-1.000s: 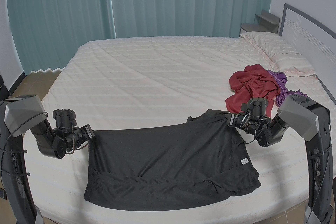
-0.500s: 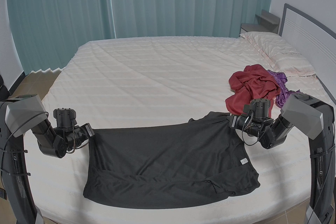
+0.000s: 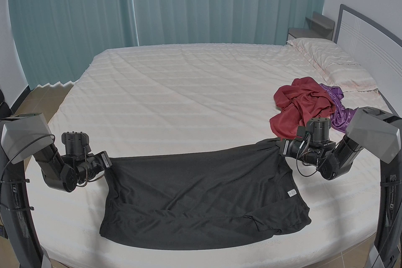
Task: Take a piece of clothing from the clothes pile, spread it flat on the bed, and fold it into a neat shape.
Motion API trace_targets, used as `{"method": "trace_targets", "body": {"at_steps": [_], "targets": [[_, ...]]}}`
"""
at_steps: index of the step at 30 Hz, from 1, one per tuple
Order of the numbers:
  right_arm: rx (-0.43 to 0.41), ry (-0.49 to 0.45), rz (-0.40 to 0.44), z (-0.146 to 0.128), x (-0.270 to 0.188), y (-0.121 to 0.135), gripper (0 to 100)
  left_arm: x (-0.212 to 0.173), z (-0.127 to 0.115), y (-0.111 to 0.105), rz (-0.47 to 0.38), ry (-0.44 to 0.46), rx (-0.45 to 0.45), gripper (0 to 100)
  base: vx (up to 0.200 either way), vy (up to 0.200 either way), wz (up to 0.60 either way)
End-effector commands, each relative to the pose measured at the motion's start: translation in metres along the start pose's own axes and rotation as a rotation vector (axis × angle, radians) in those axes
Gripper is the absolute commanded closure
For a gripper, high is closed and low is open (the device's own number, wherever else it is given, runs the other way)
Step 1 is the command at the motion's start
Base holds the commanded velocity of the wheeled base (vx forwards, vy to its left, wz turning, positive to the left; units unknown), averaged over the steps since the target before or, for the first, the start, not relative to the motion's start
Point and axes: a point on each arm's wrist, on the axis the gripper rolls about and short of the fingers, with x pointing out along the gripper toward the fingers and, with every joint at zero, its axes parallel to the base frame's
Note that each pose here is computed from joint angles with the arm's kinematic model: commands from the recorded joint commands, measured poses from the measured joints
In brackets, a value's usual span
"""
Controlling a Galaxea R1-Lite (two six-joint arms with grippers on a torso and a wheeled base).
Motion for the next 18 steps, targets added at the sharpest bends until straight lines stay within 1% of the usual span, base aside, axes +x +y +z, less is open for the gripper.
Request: {"method": "trace_targets", "body": {"at_steps": [1, 7, 12, 18], "targets": [[-0.004, -0.001, 0.0, 0.004, -0.011, 0.002, 100, -0.009, 0.003, -0.002, -0.003, -0.008, 0.01, 100, 0.0, 0.0, 0.0], [-0.013, -0.013, 0.009, 0.005, -0.022, 0.004, 100, -0.022, 0.009, -0.005, -0.012, -0.027, 0.015, 100, 0.0, 0.0, 0.0], [-0.016, -0.086, 0.014, 0.014, -0.017, 0.006, 100, -0.025, 0.012, -0.006, -0.015, -0.042, 0.017, 100, 0.0, 0.0, 0.0], [-0.015, -0.063, 0.001, 0.005, -0.015, 0.003, 100, -0.023, 0.008, -0.005, -0.004, -0.029, 0.018, 100, 0.0, 0.0, 0.0]]}}
